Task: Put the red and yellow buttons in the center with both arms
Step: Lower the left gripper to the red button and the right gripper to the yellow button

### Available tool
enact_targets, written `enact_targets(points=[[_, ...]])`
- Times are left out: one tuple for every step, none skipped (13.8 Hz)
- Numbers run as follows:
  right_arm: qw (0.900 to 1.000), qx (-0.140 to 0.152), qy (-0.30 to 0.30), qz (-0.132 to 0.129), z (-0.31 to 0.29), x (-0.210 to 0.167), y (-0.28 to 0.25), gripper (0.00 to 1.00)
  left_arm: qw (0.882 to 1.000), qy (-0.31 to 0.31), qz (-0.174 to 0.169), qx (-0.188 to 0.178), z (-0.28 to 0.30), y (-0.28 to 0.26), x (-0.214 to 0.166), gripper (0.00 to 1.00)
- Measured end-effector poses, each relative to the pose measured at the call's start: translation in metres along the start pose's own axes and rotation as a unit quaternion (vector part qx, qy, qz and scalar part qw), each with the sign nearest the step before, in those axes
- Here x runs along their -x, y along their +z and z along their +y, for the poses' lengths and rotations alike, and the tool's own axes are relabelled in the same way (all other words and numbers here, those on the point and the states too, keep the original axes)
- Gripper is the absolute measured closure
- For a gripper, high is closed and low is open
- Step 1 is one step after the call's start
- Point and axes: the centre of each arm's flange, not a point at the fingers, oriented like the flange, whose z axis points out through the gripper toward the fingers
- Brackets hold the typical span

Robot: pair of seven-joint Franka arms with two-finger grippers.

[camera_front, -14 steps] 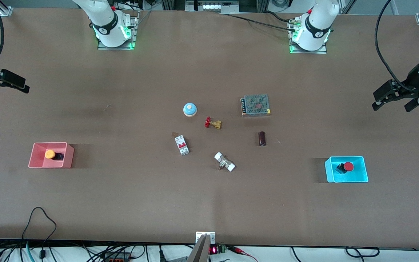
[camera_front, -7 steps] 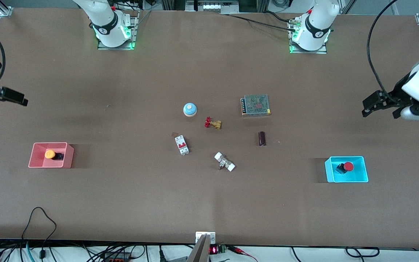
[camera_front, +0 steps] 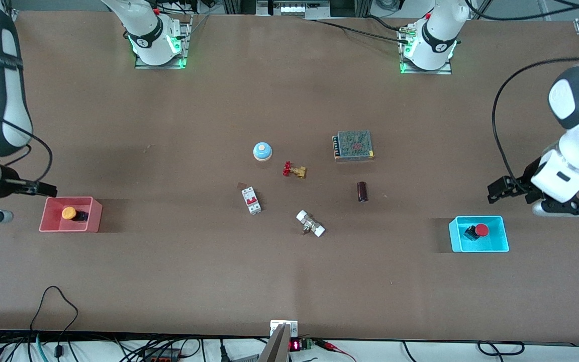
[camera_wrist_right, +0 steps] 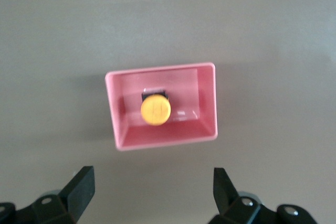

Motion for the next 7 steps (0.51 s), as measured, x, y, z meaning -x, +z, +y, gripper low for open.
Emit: enact_targets(points=[[1.0,0.002,-0.002,0.006,-0.002,-0.007,0.02,0.0,1.0,0.004,0.004,-0.001,-0.008,0.016,-0.004,0.0],[1.0,0.004,-0.007,0.013,-0.004,-0.013,0.039,0.0,1.0,0.011,0.009,-0.003,-0.016,0.033,-0.007,0.0],[1.0,0.005,-0.015,0.016,-0.006,-0.017,0.055,0.0,1.0,0.018,0.011,-0.004,-0.023,0.051,-0.009,0.0],[1.0,0.006,-0.022,0.013,-0.007,-0.02,0.072,0.0,1.0,0.02,0.008,-0.005,-0.029,0.078,-0.01,0.0],[1.0,0.006,-0.025,0.008,-0.006,-0.02,0.082,0.0,1.0,0.022,0.005,-0.006,-0.031,0.098,-0.009,0.0],[1.0,0.006,-0.027,0.003,-0.005,-0.02,0.089,0.0,1.0,0.023,0.004,-0.006,-0.031,0.118,-0.009,0.0],[1.0,0.006,-0.028,0.0,-0.004,-0.02,0.095,0.0,1.0,0.024,0.0,-0.006,-0.032,0.136,-0.008,0.0]])
